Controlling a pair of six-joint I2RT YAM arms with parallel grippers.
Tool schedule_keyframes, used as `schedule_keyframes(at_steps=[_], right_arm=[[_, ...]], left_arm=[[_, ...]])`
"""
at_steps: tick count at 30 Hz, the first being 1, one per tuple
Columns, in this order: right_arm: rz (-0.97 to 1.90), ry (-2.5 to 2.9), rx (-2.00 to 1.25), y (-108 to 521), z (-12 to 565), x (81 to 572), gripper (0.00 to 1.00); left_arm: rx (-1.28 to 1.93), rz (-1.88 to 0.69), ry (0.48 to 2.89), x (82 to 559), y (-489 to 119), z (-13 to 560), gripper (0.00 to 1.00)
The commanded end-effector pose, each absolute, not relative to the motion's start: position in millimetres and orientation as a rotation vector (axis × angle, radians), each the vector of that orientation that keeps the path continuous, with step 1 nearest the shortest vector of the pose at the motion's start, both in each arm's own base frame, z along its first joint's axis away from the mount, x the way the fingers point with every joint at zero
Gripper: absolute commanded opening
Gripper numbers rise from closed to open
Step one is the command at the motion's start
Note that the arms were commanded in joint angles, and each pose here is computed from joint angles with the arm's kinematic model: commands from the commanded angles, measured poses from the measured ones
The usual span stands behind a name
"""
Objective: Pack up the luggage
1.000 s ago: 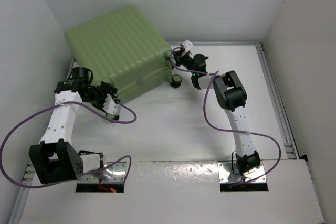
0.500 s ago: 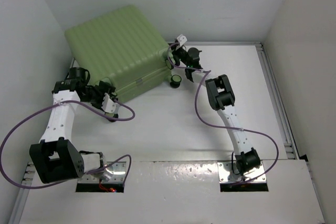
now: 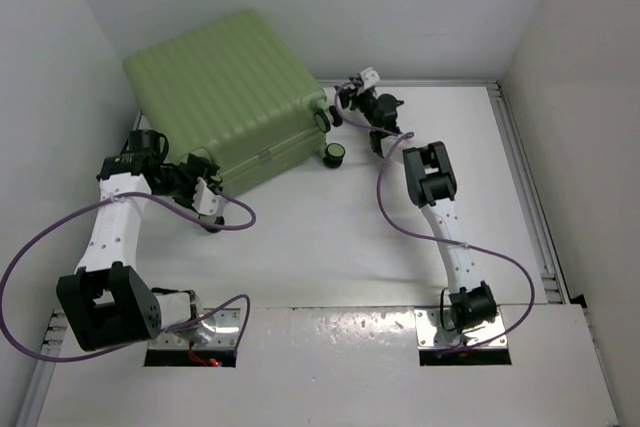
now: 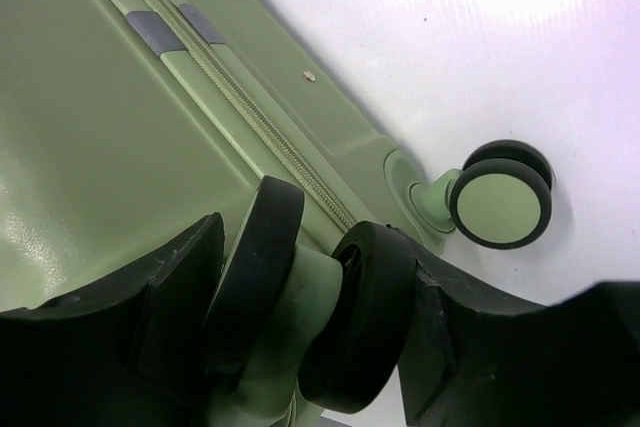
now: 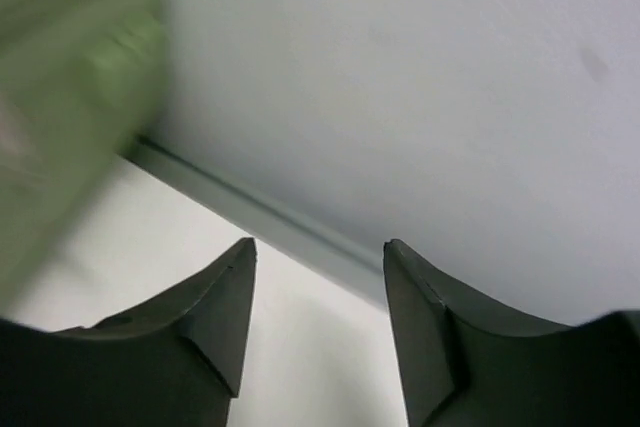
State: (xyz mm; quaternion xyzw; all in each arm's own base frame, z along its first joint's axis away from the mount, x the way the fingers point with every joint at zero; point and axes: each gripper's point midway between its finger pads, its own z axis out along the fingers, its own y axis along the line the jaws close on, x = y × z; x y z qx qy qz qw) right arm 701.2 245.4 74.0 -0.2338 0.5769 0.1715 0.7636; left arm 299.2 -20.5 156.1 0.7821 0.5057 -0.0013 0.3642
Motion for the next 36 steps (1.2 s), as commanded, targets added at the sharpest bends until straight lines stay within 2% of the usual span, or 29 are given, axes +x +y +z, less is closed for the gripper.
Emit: schedule_keyframes(at_steps=[1, 2, 4, 5, 6, 7, 8, 9, 13, 14, 17, 18, 23, 26, 28, 29, 30, 31, 32, 33, 35, 36], right_arm=[[0.284, 1.217, -0.393, 195, 121, 706, 0.56], [0.292, 1.214, -0.384, 192, 135, 698, 0.6], [0.288, 1.203, -0.377, 179, 154, 685, 0.61], [0.302, 1.246, -0.372, 172, 141, 676, 0.63], [0.302, 1.209, -0.379, 167, 173, 662, 0.64], [0.303, 1.208, -0.38, 162, 179, 656, 0.66], [0.333, 1.284, -0.389, 159, 148, 638, 0.66], [0.329, 1.218, -0.394, 156, 196, 628, 0.67], [0.37, 1.221, -0.408, 146, 229, 583, 0.69], [0.394, 1.295, -0.41, 146, 200, 566, 0.7], [0.419, 1.297, -0.431, 147, 213, 533, 0.7], [0.433, 1.322, -0.432, 146, 210, 512, 0.71], [0.471, 1.408, -0.438, 151, 196, 468, 0.73], [0.456, 1.553, -0.362, 137, 181, 446, 0.75], [0.47, 1.706, -0.309, 126, 163, 432, 0.91], [0.464, 1.719, -0.303, 123, 172, 435, 0.93], [0.45, 1.774, -0.32, 120, 161, 428, 0.95], [0.415, 1.773, -0.307, 116, 176, 435, 0.96], [0.413, 1.902, -0.294, 113, 156, 419, 0.99], [0.386, 1.921, -0.257, 101, 157, 420, 0.99], [0.393, 1.959, -0.243, 98, 160, 410, 0.99], [0.388, 1.974, -0.234, 92, 161, 404, 0.99]], left_arm=[[2.591, 0.168, 0.838, 287, 52, 89, 0.53], [2.544, 0.198, 0.831, 292, 47, 99, 0.62], [2.511, 0.245, 0.804, 296, 42, 113, 0.75], [2.488, 0.262, 0.801, 298, 39, 122, 0.92], [2.436, 0.271, 0.799, 300, 32, 129, 1.0], [2.409, 0.299, 0.793, 300, 29, 141, 1.0], [2.382, 0.294, 0.803, 298, 25, 149, 1.0], [2.333, 0.298, 0.795, 298, 18, 160, 1.0], [2.198, 0.279, 0.801, 286, -5, 194, 1.0], [2.161, 0.287, 0.817, 281, -9, 210, 1.0], [2.062, 0.25, 0.813, 268, -28, 233, 1.0], [2.011, 0.256, 0.793, 262, -37, 246, 1.0], [1.783, 0.21, 0.811, 248, -63, 304, 1.0], [1.544, 0.021, 1.027, 254, -73, 335, 1.0], [1.348, -0.08, 1.187, 273, -78, 355, 0.97], [1.244, -0.179, 1.239, 278, -93, 365, 0.92], [1.23, -0.113, 1.24, 292, -85, 369, 0.92], [1.128, -0.257, 1.335, 291, -102, 367, 0.85], [1.045, -0.26, 1.398, 301, -103, 369, 0.81], [0.95, -0.399, 1.459, 306, -126, 374, 0.77], [0.799, -0.488, 1.583, 320, -139, 372, 0.76], [0.707, -0.642, 1.674, 325, -163, 368, 0.74]])
